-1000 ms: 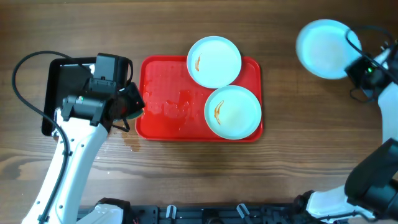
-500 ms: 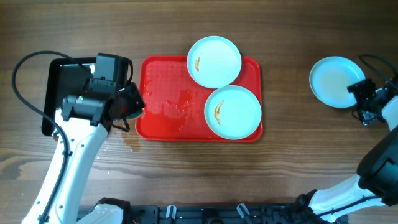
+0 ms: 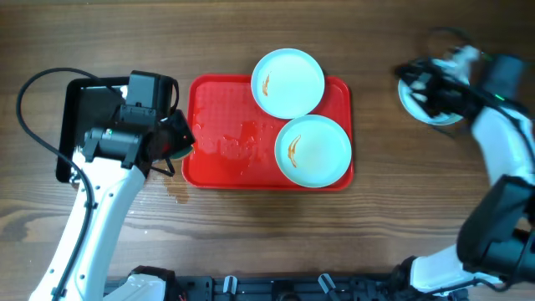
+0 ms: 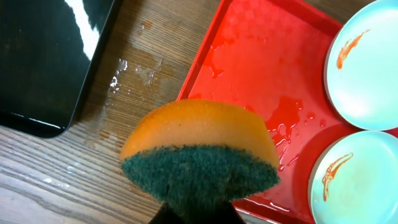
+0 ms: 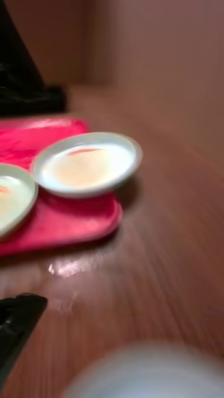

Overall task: Clean dirty plates on tray and stack at the side
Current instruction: 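Release the plate and move the right gripper back to the red tray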

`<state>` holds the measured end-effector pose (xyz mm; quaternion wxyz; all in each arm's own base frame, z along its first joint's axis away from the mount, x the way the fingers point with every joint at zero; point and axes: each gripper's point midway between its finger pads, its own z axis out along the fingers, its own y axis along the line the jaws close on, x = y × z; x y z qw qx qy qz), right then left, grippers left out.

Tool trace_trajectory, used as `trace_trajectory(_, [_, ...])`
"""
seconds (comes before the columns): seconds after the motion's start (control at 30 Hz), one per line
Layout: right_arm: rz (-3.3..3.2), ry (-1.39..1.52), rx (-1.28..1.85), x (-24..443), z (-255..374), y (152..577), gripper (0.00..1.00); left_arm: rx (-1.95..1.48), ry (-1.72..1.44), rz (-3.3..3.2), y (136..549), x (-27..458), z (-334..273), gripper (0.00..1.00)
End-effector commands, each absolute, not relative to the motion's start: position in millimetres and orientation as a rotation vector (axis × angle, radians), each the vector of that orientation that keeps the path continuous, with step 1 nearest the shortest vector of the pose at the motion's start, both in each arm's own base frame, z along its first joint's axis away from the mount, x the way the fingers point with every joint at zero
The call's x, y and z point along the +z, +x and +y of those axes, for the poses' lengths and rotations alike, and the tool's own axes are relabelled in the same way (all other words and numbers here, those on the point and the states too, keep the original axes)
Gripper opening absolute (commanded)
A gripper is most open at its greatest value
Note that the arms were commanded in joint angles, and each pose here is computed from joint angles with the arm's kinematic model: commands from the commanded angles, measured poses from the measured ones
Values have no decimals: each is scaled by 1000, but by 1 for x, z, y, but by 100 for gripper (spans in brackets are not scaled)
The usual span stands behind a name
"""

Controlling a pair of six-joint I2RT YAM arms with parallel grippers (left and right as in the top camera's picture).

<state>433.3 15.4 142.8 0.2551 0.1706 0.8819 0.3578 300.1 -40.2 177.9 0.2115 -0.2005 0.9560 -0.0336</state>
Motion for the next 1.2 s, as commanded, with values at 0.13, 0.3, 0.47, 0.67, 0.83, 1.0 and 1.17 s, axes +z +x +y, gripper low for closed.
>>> trace_trajectory(0.13, [2481, 189, 486, 184, 78, 460, 100, -50, -556, 2714, 306, 161, -39, 4])
trace_trajectory(0.3, [2590, 156, 458, 154, 84, 472, 100, -46, -557, 2722, 310, 156, -40, 4])
trace_trajectory(0.47, [2679, 60, 570, 99, 106, 490, 99, -49, -557, 2716, 311, 156, -40, 4])
trace_trajectory(0.67, [2687, 65, 541, 56, 108, 508, 90, -48, -556, 2717, 311, 156, -40, 4])
trace_trajectory(0.83, [2673, 38, 548, 46, 118, 514, 76, -52, -556, 2711, 313, 156, -40, 4])
trace_trajectory(1.0, [2681, -11, 539, 40, 139, 508, 59, -53, -556, 2710, 313, 156, -40, 4])
trace_trajectory(1.17, [2720, -32, 394, 19, 144, 502, 59, -52, -555, 2711, 313, 156, -40, 4])
